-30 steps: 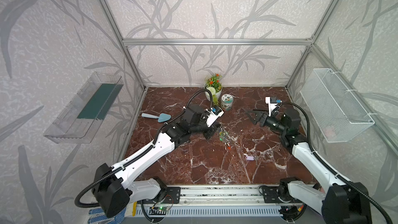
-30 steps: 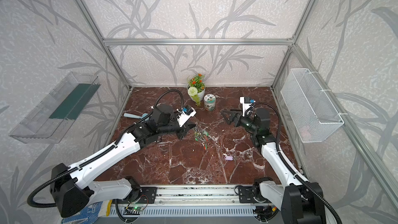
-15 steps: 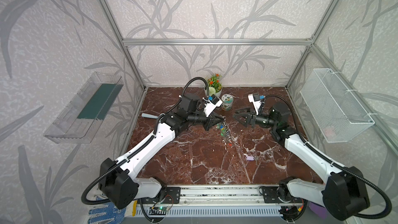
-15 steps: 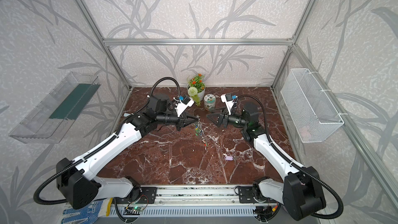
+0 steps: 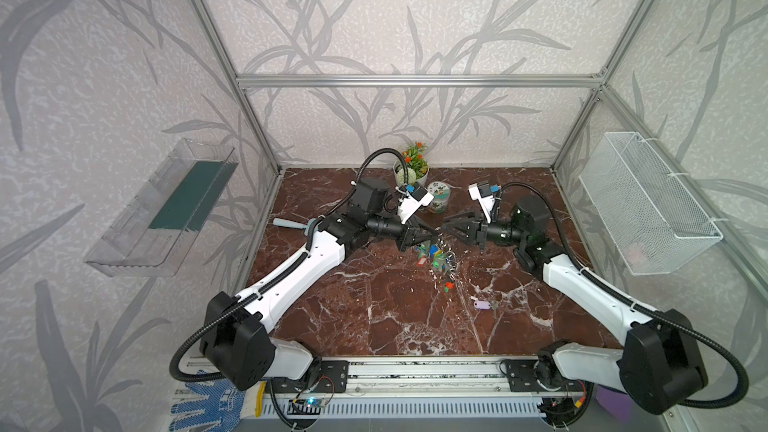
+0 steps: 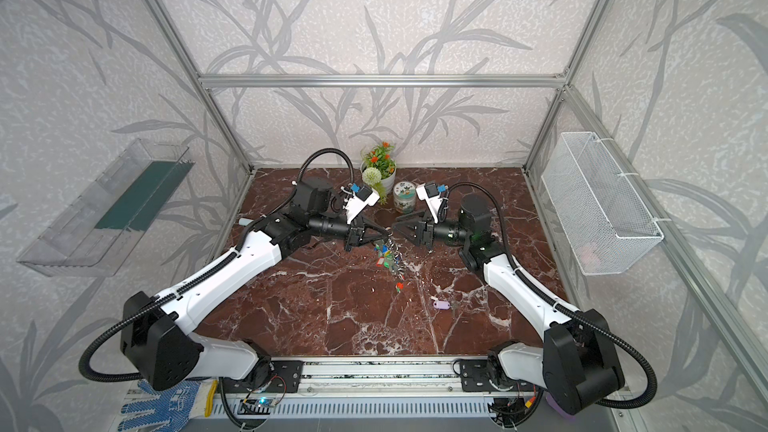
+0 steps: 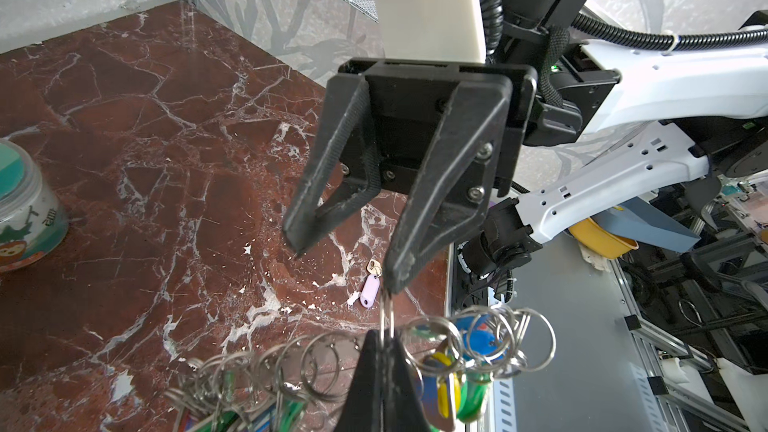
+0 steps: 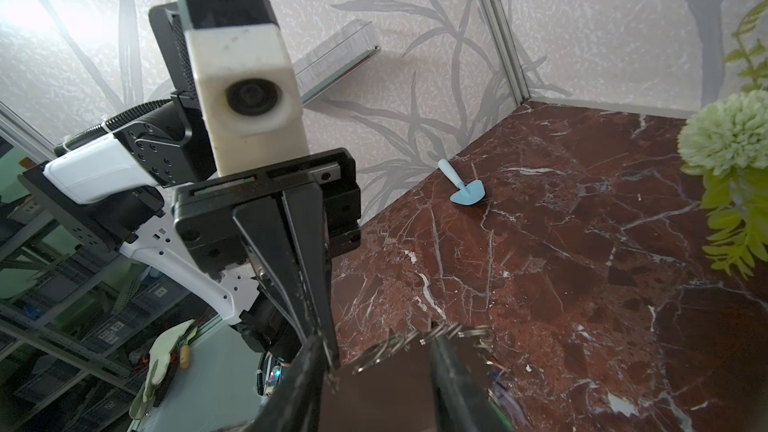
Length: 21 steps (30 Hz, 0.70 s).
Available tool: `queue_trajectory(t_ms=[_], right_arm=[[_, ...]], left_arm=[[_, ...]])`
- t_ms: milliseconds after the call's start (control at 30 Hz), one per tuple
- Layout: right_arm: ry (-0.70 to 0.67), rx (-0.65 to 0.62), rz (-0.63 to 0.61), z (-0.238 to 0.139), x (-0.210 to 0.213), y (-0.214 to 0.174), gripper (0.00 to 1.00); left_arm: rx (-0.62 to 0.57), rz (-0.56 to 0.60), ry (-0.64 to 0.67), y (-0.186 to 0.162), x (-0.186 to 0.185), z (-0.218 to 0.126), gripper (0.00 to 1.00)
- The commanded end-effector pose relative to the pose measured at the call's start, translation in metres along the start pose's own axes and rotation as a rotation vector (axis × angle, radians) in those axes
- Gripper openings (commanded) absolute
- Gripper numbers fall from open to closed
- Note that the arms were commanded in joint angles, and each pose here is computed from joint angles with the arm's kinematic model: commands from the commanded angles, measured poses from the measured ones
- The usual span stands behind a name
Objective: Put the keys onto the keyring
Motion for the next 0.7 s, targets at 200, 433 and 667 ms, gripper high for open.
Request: queue_trajectory(t_ms=[200,433,667], right_arm=[[0.069,0.011,-0.04,0.005,0.012,0.007,0.35],[0.082,0.011,-0.03,0.005,0.012,0.005,0.34],[0.107,0.007,-0.021,0.005,0.014,0.004,0.38]], left_arm=[[-0.1,0.085,-0.058,0.033,-0.006,-0.008,0.0],[-0.099,0.068,-0.059,0.033,-0.001,-0.007,0.0],[-0.101,0.061,-0.057,0.032,0.003,-0.007,0.0]])
Point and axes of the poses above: each gripper's point midway between its finger pads, its own z axis out along the fingers, its own x axis along the line the jaws close on, y = z × x, the point moved 6 cm from there along -z, back along the fingers, and after that the axes turned 10 degrees about z, right-handed, at the moved point
